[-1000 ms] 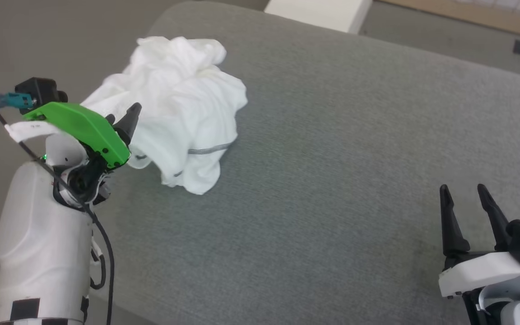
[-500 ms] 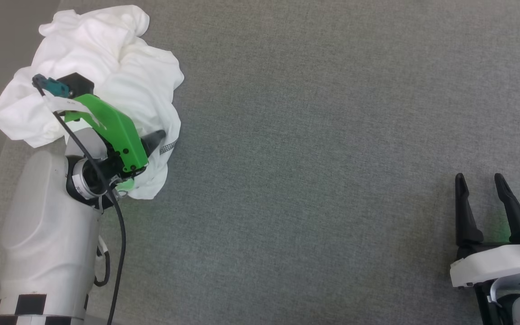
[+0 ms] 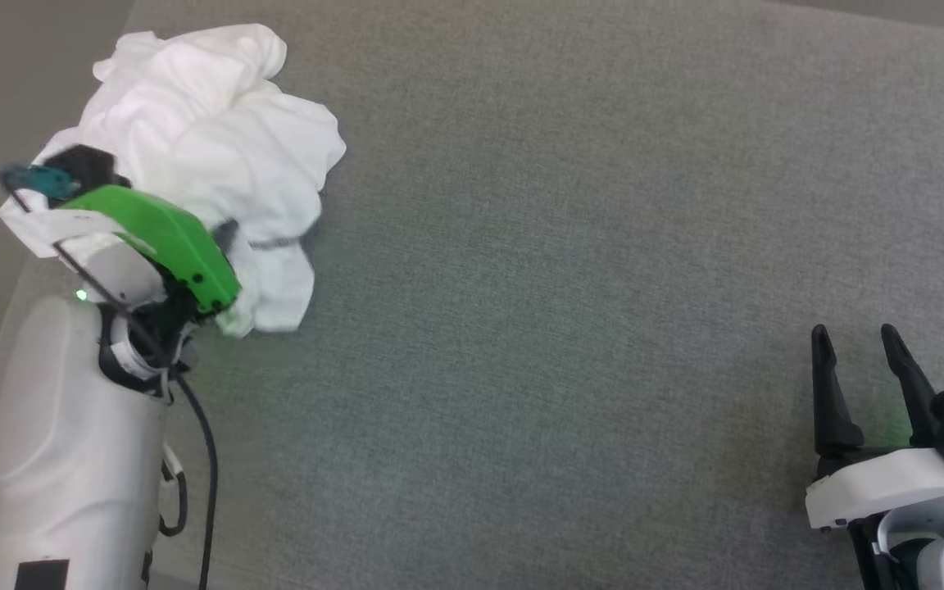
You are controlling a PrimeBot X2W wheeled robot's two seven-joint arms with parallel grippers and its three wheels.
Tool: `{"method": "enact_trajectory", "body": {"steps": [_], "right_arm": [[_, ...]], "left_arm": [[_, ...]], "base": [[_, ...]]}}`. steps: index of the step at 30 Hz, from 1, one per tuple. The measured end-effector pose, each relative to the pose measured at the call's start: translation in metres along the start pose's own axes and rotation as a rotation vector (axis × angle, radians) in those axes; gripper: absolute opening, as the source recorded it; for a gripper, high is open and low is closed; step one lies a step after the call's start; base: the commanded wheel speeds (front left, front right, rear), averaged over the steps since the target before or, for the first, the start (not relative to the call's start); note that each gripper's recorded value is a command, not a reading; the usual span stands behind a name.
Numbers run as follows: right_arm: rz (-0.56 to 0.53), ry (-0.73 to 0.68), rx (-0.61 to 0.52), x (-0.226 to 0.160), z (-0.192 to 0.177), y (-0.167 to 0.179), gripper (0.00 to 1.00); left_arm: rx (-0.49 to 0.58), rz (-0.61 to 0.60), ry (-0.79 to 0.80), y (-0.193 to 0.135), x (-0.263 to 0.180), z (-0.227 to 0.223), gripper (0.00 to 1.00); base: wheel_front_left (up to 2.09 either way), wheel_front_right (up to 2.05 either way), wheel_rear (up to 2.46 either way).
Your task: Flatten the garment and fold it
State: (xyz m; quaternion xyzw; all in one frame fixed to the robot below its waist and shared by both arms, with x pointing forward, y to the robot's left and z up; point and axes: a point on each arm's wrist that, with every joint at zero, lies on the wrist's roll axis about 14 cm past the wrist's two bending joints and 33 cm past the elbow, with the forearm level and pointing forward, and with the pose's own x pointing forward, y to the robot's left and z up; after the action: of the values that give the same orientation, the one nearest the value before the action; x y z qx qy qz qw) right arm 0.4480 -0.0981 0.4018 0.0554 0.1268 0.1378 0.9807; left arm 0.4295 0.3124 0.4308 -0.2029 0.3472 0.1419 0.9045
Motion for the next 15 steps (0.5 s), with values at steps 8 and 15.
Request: {"method": "enact_trajectory", "body": {"steps": [8, 15], "right_arm": [[0.027, -0.03, 0.032, -0.01, 0.009, 0.014, 1.0], [0.026, -0.068, 0.066, -0.034, 0.016, 0.019, 1.0]], "left_arm": [[0.022, -0.043, -0.478, -0.007, -0.06, 0.113, 0.0], [0.221, -0.239, -0.86, -0.085, -0.169, 0.219, 0.0]], "base": [[0.0, 0.0, 0.0], [0.0, 0.0, 0.0]]}}
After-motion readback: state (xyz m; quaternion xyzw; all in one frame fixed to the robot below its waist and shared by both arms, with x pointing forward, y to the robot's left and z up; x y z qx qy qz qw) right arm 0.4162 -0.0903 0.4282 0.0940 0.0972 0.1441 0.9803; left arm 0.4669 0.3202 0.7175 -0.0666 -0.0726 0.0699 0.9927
